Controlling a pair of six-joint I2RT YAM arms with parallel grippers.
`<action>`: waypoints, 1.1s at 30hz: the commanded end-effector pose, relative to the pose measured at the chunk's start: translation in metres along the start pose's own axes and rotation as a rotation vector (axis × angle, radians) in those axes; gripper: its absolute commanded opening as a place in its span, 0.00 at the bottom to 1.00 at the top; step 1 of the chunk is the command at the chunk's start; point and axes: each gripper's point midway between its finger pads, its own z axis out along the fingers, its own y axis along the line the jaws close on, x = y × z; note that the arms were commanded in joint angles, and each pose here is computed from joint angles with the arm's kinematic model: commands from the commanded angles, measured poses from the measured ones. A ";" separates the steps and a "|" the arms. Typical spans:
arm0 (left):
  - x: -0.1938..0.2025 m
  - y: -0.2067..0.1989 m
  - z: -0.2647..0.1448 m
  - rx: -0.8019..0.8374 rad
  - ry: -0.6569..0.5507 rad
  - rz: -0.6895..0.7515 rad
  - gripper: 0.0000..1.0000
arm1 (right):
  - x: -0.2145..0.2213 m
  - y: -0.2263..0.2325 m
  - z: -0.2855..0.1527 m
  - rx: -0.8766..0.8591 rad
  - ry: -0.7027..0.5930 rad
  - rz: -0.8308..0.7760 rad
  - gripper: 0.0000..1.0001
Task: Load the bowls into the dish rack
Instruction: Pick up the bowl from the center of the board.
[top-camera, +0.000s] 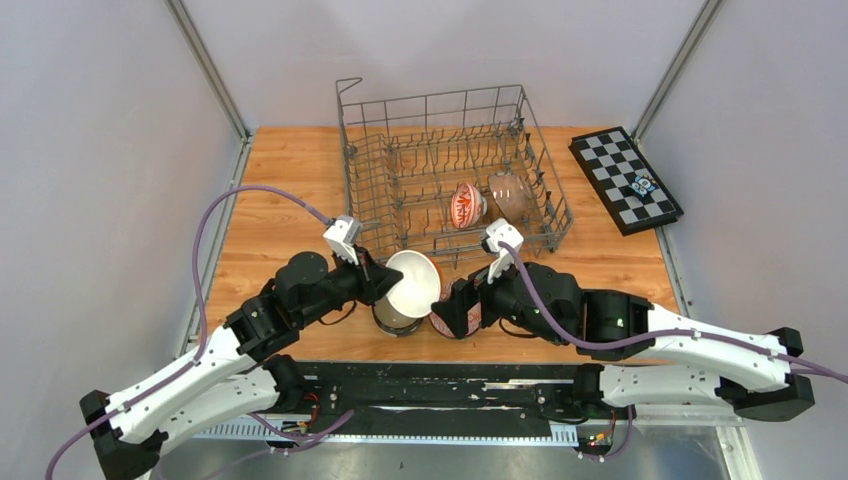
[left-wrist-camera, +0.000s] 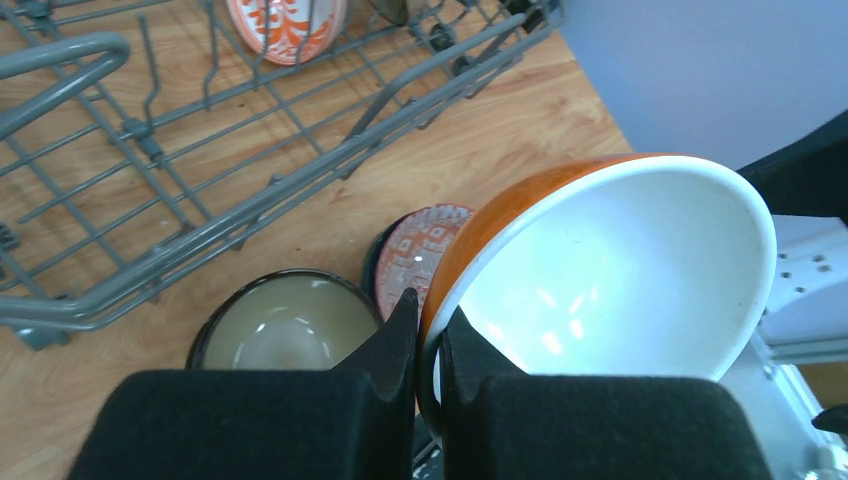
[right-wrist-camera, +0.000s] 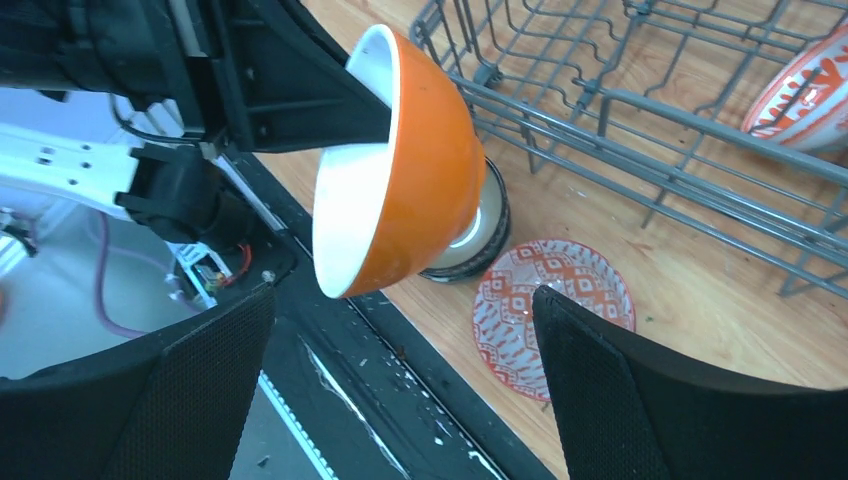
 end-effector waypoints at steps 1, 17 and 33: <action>-0.025 -0.033 -0.005 0.188 -0.089 -0.053 0.00 | -0.017 0.019 -0.005 -0.121 -0.076 0.075 1.00; -0.046 -0.052 -0.018 0.358 -0.195 -0.152 0.00 | -0.040 0.048 0.001 -0.226 -0.144 0.185 0.99; -0.052 -0.052 -0.024 0.363 -0.226 -0.152 0.00 | -0.050 0.064 0.004 -0.300 -0.177 0.190 0.91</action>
